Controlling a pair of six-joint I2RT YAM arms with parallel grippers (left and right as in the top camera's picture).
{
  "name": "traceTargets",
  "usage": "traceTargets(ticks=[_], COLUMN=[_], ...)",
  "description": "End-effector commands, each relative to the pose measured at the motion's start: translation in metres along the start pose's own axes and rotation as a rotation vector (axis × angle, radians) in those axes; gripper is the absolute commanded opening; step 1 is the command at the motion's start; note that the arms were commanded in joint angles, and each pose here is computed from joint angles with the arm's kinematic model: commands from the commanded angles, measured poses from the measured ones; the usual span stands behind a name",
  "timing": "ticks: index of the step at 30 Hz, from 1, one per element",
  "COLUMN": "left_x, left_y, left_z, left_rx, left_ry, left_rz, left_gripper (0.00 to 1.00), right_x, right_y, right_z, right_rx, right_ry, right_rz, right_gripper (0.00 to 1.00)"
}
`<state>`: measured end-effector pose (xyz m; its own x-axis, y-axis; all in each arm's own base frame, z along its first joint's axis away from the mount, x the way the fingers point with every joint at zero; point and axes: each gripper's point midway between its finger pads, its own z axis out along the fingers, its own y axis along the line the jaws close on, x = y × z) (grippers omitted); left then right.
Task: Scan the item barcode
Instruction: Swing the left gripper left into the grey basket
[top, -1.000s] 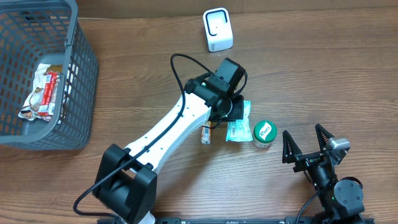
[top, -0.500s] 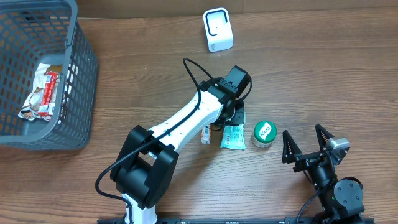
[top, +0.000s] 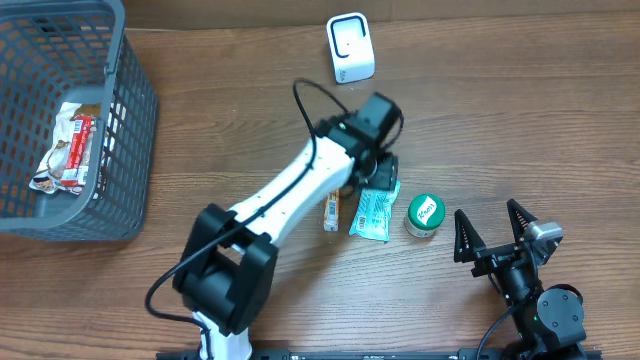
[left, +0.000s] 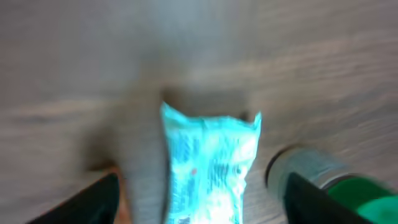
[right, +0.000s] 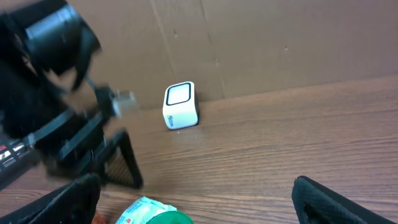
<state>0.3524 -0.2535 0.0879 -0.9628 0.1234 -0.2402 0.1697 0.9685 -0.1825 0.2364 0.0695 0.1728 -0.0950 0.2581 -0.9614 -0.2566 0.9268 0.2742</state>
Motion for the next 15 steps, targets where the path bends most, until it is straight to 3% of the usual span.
traceTargets(ticks=[1, 4, 5, 6, 10, 15], left_x=[-0.058, -0.073, -0.077, -0.081, -0.098, -0.119], left_y=[0.018, 0.037, 0.044, 0.053, 0.123, 0.161], left_z=[-0.077, -0.111, -0.123, -0.133, -0.201, -0.264], left_rx=[-0.050, -0.118, -0.147, -0.182, -0.494, -0.587], left_ry=[-0.225, -0.270, -0.279, -0.289, -0.360, -0.465], left_rz=[0.090, 0.154, 0.183, 0.202, 0.144, 0.126], left_gripper=[0.80, 0.84, 0.88, 1.00, 1.00, 1.00], right_x=[0.003, 0.003, 0.003, 0.003, 0.003, 0.003], right_y=[-0.001, -0.001, -0.001, -0.001, -0.001, -0.001], right_z=[0.000, 0.000, 0.000, 0.000, 0.000, 0.000], right_rx=[0.001, 0.001, 0.001, 0.001, 0.001, 0.001], right_ry=[0.001, 0.001, 0.001, 0.001, 0.001, 0.001], right_rz=[-0.004, -0.004, -0.004, -0.004, -0.004, -0.004], right_gripper=[1.00, 1.00, 1.00, 1.00, 1.00, 1.00])
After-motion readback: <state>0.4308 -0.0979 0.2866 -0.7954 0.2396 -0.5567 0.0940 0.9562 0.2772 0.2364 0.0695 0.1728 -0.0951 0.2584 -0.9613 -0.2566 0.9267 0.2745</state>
